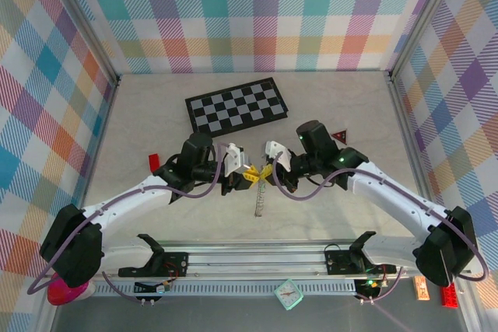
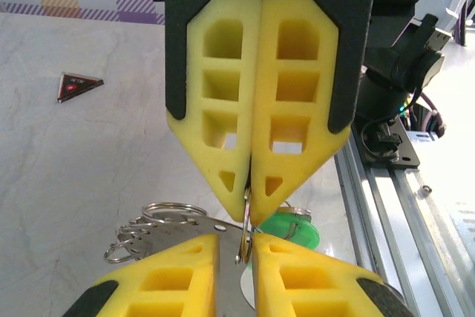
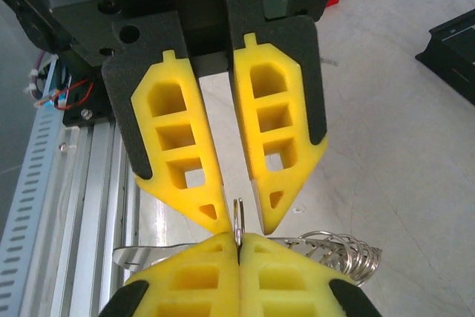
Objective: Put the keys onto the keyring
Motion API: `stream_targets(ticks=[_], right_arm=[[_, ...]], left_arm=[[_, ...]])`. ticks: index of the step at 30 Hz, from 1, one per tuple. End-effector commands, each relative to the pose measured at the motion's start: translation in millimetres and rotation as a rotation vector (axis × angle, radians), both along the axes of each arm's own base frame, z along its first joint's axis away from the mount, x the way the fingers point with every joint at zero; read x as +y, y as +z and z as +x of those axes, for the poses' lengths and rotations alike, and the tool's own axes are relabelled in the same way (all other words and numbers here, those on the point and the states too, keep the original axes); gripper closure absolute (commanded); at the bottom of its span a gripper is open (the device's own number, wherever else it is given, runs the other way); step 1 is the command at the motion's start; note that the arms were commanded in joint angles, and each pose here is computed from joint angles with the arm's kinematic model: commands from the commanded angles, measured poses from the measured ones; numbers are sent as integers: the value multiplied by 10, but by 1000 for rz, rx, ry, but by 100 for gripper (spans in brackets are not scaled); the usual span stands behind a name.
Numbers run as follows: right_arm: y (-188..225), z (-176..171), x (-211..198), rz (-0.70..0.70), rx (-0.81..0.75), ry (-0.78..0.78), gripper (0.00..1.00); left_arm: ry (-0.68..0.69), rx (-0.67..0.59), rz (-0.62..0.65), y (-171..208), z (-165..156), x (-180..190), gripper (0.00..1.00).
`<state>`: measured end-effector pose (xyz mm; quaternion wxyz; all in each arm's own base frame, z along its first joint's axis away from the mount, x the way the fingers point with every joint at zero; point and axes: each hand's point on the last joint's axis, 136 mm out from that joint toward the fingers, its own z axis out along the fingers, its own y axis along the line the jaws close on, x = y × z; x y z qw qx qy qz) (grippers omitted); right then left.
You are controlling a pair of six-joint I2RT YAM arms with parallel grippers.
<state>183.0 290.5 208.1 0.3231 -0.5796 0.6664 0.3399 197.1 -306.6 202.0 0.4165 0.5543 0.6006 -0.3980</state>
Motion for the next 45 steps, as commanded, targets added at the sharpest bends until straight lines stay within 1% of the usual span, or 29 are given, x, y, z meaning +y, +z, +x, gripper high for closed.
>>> stream_targets(ticks=[1,4,8,13,14,16,18,19,21,22,26,28,29,32,34,42,45], right_arm=[[-53,-113,-12,-77,-14,70,100],[-42,-96,11,-95,-30,82,100],[-1,-112,71,-87,-32,104,100],[106,-144,139,-10,-29,110,100],[126,-141,139,9,-33,101,100],[143,-110,102,38,-34,63,94],[170,-42,32,69,-26,-3,75],[175,-11,-5,81,-17,-36,70],[181,8,-86,104,0,-93,61],[173,14,-116,109,5,-119,60],[91,-32,-215,115,44,-178,60],[59,-50,-242,112,50,-196,61],[54,-67,-242,108,33,-197,62],[-50,-84,-239,42,-102,-207,61],[-74,-55,-224,24,-159,-221,61],[-39,48,-121,36,-274,-257,67],[-23,54,-120,40,-292,-259,69]], left_arm=[[-35,-44,17,87,-63,-8,83],[-42,-47,11,118,-73,-11,83],[-50,-40,4,139,-80,-25,85],[-54,-41,-11,166,-80,-39,99],[-52,-40,-12,158,-81,-34,100],[-49,-40,-19,164,-92,-28,100],[-43,-33,-27,146,-104,-17,100],[-38,-32,-32,144,-105,-13,100],[-27,-28,-47,140,-114,-1,100],[-24,-24,-51,128,-119,4,100],[-8,-9,-77,113,-119,7,100],[5,2,-91,121,-106,3,100],[11,11,-96,123,-98,1,100],[33,53,-110,122,-74,-10,100],[48,73,-120,123,-53,-16,100],[69,97,-135,152,-22,-25,100],[65,100,-137,161,-27,-28,100]])
